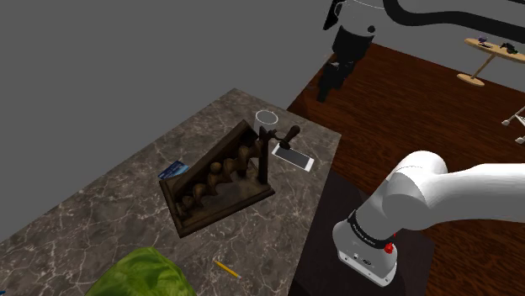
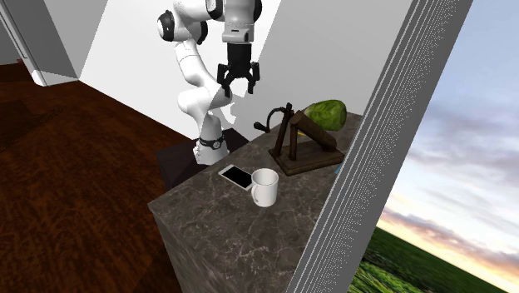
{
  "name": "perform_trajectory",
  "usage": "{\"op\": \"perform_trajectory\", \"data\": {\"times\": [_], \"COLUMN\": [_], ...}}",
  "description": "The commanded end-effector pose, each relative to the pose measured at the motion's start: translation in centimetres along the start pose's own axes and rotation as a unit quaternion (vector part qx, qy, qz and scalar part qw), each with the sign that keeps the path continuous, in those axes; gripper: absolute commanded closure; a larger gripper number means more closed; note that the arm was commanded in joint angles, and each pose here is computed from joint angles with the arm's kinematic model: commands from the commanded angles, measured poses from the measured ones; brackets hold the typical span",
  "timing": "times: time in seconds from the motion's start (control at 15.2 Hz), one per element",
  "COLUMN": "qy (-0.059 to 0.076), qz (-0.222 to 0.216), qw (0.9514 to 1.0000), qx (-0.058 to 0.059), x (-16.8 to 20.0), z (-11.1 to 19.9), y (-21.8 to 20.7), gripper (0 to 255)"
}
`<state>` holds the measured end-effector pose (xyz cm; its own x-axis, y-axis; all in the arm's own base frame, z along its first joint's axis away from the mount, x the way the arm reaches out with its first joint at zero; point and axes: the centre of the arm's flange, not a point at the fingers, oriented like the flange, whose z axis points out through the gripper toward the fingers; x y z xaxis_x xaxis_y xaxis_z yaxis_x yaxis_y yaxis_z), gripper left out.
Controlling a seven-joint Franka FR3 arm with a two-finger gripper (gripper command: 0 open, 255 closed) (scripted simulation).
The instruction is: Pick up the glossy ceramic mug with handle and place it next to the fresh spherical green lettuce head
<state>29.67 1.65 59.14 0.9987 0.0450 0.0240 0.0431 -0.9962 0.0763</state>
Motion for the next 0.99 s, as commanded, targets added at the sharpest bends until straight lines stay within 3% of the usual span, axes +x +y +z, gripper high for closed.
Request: {"op": "perform_trajectory", "data": {"times": [0.0, 0.92], "qy": [0.0, 0.04], "qz": [0.0, 0.034], "qw": [1.0, 0.9986], "qx": [0.0, -0.001], "x": [0.0, 10.9], "z": [0.0, 13.9], "y": [0.0, -1.4], "gripper": [0, 0]}}
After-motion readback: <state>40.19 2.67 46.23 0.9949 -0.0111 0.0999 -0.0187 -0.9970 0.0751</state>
